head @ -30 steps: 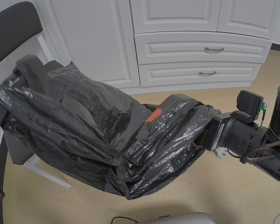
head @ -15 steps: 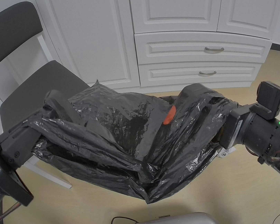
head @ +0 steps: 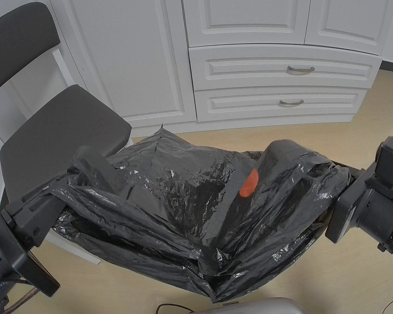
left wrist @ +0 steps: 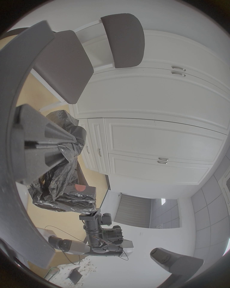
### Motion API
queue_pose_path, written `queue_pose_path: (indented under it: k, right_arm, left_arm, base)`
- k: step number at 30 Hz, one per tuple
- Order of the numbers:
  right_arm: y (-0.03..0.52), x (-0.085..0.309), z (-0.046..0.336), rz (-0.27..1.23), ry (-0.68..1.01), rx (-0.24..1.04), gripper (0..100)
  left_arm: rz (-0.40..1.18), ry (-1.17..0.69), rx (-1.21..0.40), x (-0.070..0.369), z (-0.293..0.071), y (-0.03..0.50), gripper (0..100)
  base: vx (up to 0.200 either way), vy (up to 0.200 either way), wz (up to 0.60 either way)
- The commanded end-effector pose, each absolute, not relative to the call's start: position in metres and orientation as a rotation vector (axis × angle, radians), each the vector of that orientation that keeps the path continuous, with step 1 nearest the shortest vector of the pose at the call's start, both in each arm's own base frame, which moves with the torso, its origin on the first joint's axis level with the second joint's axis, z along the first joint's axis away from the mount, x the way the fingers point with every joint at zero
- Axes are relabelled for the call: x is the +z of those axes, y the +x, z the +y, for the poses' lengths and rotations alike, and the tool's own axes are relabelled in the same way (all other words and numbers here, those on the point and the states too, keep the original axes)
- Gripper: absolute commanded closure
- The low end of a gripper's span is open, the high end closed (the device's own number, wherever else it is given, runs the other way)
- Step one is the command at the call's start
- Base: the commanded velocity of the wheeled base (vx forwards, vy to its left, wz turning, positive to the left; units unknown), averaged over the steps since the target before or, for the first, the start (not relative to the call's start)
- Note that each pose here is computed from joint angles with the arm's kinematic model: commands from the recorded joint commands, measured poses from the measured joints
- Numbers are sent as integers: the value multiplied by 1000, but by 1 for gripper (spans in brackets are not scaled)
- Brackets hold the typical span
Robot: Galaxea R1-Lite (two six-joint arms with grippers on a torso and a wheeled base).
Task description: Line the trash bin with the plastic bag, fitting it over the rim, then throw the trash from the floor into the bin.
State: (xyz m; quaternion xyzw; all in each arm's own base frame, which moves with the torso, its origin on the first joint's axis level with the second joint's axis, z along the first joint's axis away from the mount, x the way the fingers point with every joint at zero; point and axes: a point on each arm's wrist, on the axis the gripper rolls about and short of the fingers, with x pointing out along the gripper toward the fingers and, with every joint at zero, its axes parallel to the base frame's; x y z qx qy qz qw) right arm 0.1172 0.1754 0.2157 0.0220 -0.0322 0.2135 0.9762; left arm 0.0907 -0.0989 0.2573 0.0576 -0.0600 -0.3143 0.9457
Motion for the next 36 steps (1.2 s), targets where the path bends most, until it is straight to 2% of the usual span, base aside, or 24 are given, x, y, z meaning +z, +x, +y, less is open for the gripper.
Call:
queue_pose_path:
  k: [1, 8, 10, 18, 29, 36]
  right_arm:
    - [115, 206, 172, -48, -10, 431, 100]
    - [113, 198, 169, -32, -64, 436, 100]
    - [107, 191, 171, -18, -92, 475, 100]
    - [101, 192, 180, -72, -26, 533, 100]
    - [94, 183, 201, -152, 67, 639, 100]
    - [94, 170, 223, -183, 106, 672, 100]
  left_arm:
    - [-119, 140, -642, 253, -98, 90, 100]
    - [-123, 167, -654, 247, -98, 89, 100]
    - [-140, 164, -729, 246, -100, 86, 100]
    - [-202, 130, -900, 240, -111, 85, 100]
    - [-169, 92, -993, 225, -139, 89, 100]
    - [-210, 44, -1015, 223, -147, 89, 100]
  base:
    - [0, 0, 0]
    - [0, 0, 0]
    - [0, 0, 0]
    - [0, 0, 0]
    - [0, 0, 0]
    - [0, 0, 0]
